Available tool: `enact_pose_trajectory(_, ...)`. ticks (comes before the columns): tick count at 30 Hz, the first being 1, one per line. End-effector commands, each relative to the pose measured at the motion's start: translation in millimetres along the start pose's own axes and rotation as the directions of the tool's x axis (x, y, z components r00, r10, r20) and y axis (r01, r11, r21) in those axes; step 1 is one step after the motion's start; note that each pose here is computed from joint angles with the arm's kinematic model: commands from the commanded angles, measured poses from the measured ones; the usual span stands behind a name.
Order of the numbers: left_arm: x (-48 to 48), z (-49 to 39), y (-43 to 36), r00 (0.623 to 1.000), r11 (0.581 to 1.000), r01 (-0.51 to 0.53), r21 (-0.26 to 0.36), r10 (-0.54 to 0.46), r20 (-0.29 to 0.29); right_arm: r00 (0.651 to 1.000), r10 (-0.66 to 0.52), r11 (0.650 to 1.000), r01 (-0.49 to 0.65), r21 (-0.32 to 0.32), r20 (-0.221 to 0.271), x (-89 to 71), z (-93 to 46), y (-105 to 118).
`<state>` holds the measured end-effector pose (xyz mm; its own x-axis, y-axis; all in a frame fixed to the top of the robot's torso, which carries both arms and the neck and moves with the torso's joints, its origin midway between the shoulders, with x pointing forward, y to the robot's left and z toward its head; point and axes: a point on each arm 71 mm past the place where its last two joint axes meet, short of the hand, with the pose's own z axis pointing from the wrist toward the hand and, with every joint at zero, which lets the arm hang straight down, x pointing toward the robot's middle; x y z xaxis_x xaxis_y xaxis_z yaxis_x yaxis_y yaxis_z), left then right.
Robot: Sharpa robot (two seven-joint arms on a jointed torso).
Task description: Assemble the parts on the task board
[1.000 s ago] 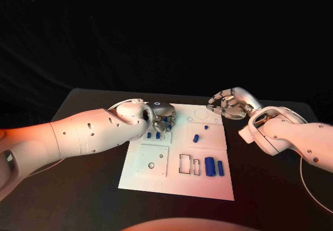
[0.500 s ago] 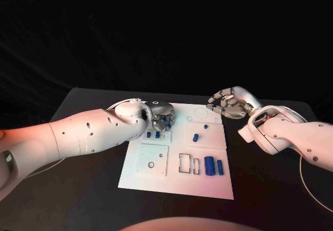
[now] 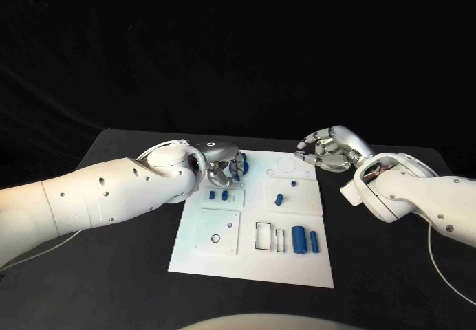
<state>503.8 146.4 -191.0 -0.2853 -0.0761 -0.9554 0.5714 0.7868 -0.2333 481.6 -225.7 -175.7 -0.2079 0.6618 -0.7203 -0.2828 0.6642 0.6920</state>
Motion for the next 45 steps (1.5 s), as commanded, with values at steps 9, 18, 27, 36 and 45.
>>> enact_pose_trajectory(9, -4.0, -16.9, 13.0, 0.996, 0.995, 0.079, -0.062, -0.082, -0.046, 1.000, -0.007, 1.000, 0.007, -0.005, -0.002, -0.8, -0.9, -1.4)
enact_pose_trajectory(18, -3.8, -22.1, 28.8, 0.995, 0.991, 0.078, -0.105, -0.083, -0.051, 1.000, -0.007, 1.000, 0.007, -0.003, -0.003, -0.6, -1.2, -2.3)
enact_pose_trajectory(27, -1.7, -19.6, 29.7, 0.995, 0.991, 0.078, -0.109, -0.084, -0.053, 1.000, -0.006, 1.000, 0.006, -0.002, -0.004, 0.1, -1.0, -2.3)
enact_pose_trajectory(36, 1.4, -15.0, 29.3, 0.995, 0.991, 0.076, -0.114, -0.083, -0.060, 1.000, -0.006, 1.000, 0.006, -0.002, -0.006, 0.4, -1.0, -2.0)
enact_pose_trajectory(45, 4.4, -12.5, 30.7, 0.994, 0.990, 0.068, -0.127, -0.078, -0.080, 1.000, -0.005, 1.000, 0.005, -0.004, -0.006, 0.7, -1.1, -1.6)
